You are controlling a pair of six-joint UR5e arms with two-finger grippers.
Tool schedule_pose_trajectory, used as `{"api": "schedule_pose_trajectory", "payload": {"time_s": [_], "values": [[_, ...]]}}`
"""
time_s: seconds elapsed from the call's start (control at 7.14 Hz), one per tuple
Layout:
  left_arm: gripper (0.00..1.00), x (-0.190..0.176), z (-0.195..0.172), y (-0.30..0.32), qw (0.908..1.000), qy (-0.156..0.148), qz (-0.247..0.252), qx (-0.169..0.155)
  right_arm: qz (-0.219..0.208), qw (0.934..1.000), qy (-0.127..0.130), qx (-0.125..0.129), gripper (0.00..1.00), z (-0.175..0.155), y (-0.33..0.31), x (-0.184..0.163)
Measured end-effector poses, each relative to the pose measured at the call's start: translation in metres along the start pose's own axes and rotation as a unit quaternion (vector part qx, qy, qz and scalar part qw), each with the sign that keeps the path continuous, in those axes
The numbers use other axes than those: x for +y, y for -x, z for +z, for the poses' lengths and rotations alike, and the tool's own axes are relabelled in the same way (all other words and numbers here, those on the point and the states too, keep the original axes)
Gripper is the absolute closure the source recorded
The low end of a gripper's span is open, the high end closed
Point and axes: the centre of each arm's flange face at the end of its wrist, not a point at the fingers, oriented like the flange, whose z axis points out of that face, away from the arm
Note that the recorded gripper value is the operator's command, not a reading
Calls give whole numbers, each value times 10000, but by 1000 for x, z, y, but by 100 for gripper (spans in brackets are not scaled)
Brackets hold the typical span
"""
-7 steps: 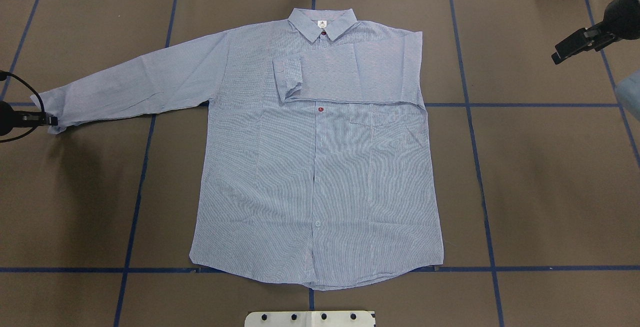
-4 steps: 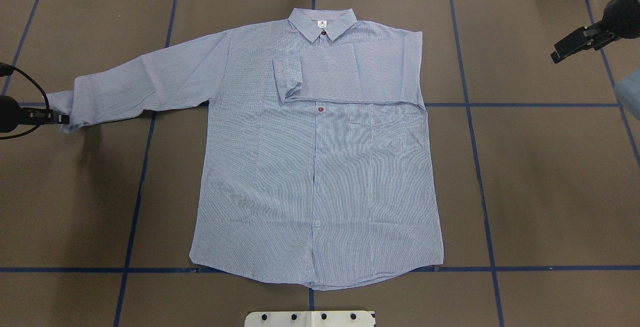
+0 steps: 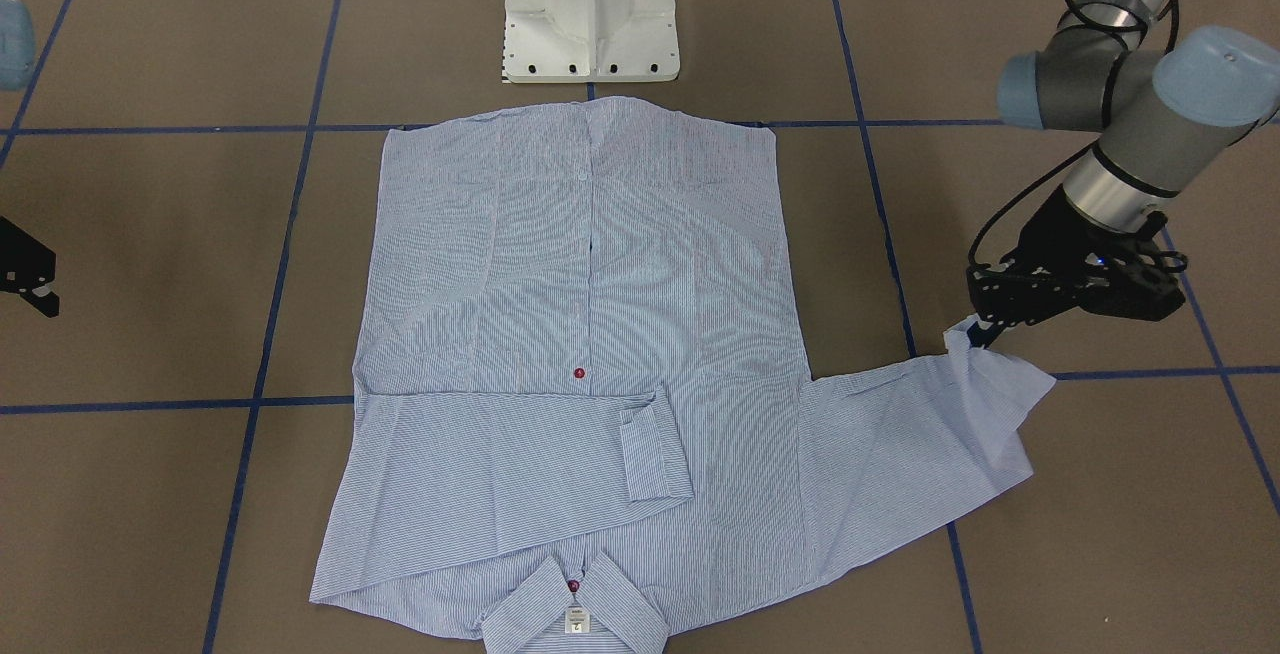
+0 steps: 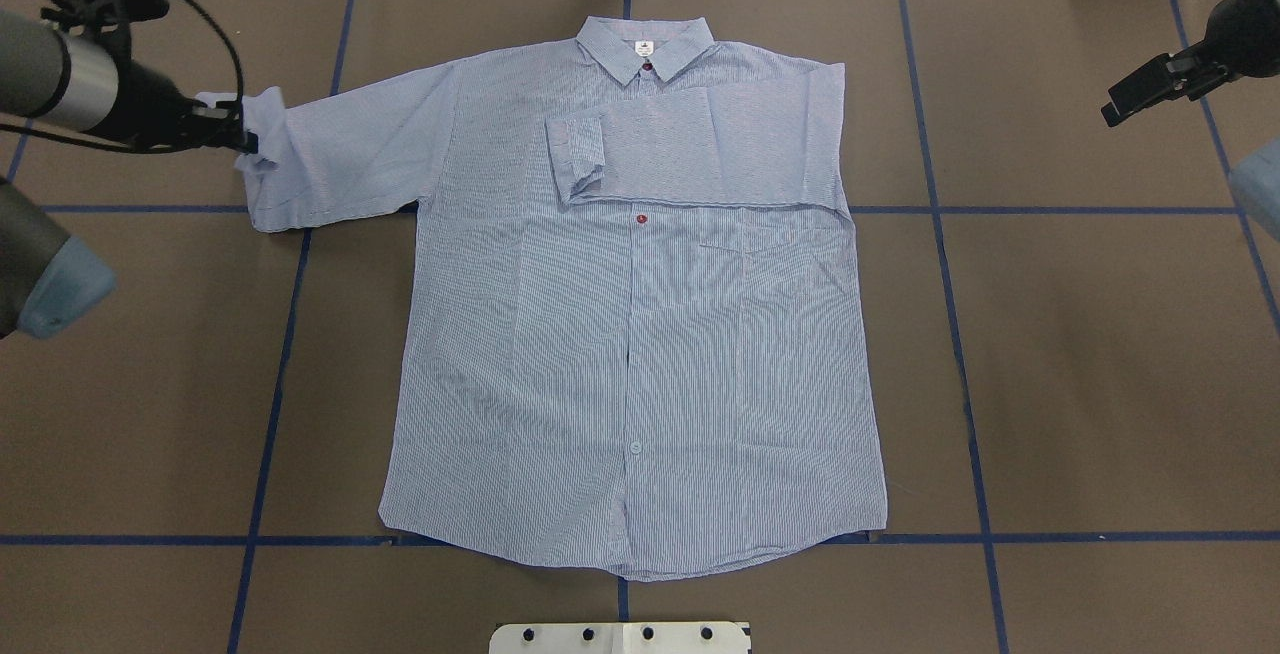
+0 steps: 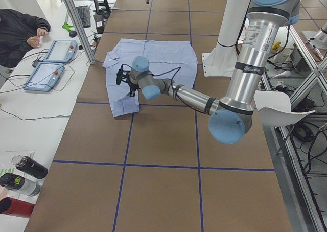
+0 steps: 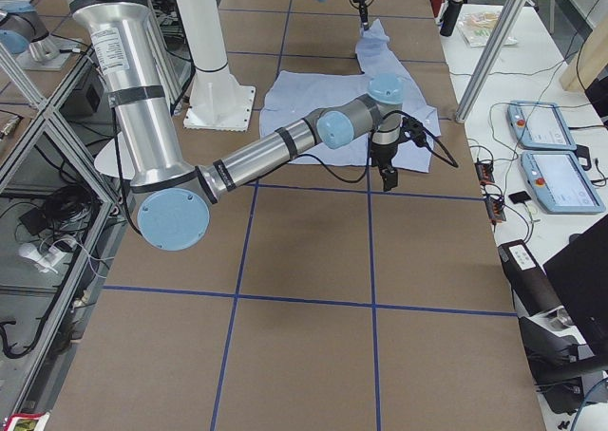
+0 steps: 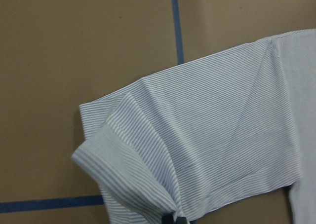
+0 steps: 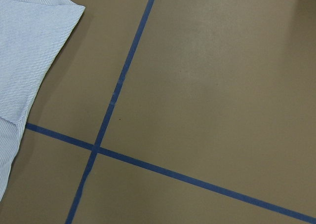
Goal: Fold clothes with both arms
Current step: 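Carry the sleeve cuff with the left gripper across toward the collar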
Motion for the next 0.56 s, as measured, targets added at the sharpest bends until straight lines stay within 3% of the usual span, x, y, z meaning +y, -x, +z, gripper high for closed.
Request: {"api": "schedule_pose_trajectory", "payload": {"time_s": [0.28,0.56], "values": [[100,-5,9,-142,9988,236,-417,-66,6,10000,7,-1,0,0,0,0],[100,-19,26,-254,9966,268,-779,-43,13,10000,8,2,0,0,0,0]]}}
